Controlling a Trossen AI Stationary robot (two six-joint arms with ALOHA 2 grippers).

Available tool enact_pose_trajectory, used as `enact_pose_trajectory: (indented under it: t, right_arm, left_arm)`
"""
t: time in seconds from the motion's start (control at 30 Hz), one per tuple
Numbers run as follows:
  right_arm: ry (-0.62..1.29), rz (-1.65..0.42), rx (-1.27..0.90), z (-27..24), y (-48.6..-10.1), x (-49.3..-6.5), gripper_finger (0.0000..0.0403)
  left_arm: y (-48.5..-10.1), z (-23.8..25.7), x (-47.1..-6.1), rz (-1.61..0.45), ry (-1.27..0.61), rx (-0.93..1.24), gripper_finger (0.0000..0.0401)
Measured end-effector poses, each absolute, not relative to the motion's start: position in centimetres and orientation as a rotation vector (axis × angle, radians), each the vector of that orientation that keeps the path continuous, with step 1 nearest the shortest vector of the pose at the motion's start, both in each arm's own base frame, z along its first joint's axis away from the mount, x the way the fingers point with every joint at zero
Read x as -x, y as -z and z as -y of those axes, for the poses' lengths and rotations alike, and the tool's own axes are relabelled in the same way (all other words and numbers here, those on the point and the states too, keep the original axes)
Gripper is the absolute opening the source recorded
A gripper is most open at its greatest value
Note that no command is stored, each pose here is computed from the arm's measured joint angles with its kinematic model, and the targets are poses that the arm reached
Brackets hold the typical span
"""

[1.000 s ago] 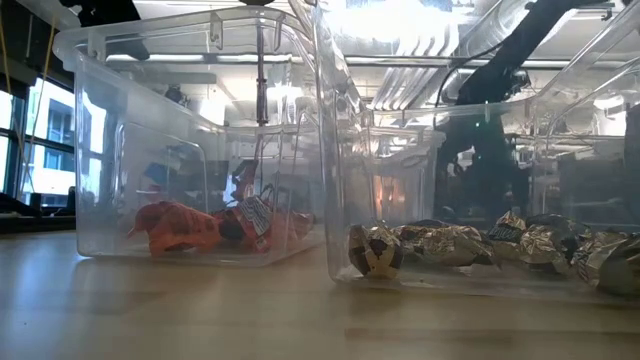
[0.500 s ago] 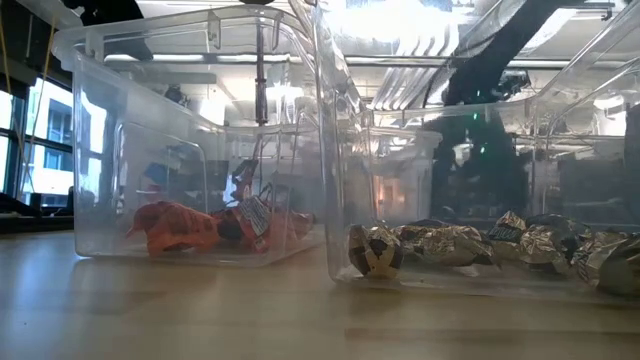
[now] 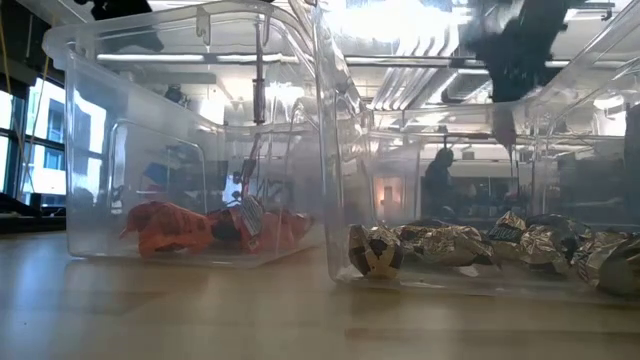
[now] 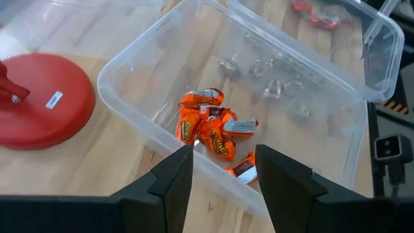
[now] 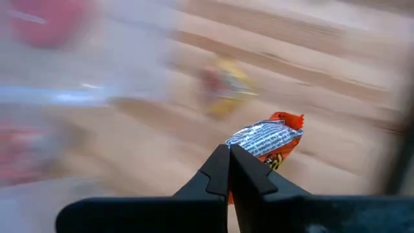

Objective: Sort candy
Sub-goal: Put the orange chocolate bar into the bottom left transparent bin

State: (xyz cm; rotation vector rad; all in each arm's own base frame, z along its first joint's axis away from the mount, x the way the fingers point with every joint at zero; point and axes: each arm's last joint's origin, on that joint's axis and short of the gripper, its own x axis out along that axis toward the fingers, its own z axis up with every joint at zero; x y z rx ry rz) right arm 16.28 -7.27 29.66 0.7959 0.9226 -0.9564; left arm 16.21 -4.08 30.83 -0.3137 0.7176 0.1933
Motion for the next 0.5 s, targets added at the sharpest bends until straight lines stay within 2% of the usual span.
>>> enact_pose_trajectory:
  t: [0.2,0.37,0.5]
  right_arm:
    - [0.705,-0.599,-0.861,2.8,-32.4,-18.0,0.0000]
    - [0.404,-0.384,-0.830,-0.8,-33.3,-23.6,0.0000]
    - [0.209,-0.253,-0.761,-3.7,-32.3,-28.9,0.0000]
  left_arm:
    - [-30.8,4.1,-16.2,-0.724,-0.167,0.246,0.0161]
    - [-30.8,4.1,-16.2,-0.726,-0.157,0.223,0.0161]
    - [-30.8,4.1,-16.2,-0.728,-0.154,0.219,0.0161]
